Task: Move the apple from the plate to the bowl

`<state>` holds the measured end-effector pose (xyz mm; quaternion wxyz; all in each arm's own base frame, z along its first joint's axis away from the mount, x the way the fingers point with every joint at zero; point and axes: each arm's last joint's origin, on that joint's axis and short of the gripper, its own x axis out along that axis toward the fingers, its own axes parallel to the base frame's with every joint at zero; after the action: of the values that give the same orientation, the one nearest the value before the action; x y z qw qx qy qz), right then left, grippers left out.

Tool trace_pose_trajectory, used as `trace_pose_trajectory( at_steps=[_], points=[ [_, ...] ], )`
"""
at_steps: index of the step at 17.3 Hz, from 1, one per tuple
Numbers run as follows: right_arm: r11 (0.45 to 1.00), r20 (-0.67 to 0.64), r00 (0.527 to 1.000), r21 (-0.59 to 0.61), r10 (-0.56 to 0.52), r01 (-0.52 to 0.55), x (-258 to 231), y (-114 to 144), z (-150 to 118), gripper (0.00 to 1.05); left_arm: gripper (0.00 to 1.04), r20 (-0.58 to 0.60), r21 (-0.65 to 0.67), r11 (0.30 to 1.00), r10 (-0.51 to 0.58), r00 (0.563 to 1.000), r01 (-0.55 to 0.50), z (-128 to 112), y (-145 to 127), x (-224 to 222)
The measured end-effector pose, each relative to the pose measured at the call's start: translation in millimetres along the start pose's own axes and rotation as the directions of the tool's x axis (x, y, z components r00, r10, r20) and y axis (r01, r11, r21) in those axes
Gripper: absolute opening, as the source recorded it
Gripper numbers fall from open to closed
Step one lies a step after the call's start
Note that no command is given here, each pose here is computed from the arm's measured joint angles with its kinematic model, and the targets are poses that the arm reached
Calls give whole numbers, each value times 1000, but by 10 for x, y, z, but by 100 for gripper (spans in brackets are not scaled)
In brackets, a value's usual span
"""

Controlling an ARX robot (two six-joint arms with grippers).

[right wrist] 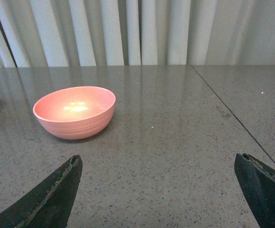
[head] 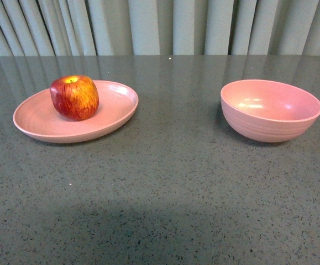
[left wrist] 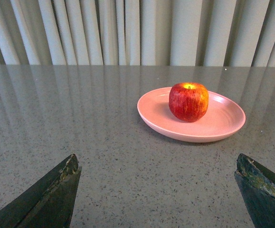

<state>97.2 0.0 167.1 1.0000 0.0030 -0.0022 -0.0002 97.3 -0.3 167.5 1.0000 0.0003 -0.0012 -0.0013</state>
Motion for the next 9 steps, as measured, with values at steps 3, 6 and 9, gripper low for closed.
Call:
trace_pose_trajectory(
  at_steps=[3,6,9],
  points=[
    [1000,0,1000,0,0,0,0,0,1,98,98,0,0,1000,0,1000,0,0,0,0],
    [1000,0,1000,0,0,0,0,0,0,98,98,0,0,1000,0,1000,0,0,0,0],
    [1000,0,1000,0,0,0,0,0,1,98,98,0,0,1000,0,1000,0,0,0,0]
  ],
)
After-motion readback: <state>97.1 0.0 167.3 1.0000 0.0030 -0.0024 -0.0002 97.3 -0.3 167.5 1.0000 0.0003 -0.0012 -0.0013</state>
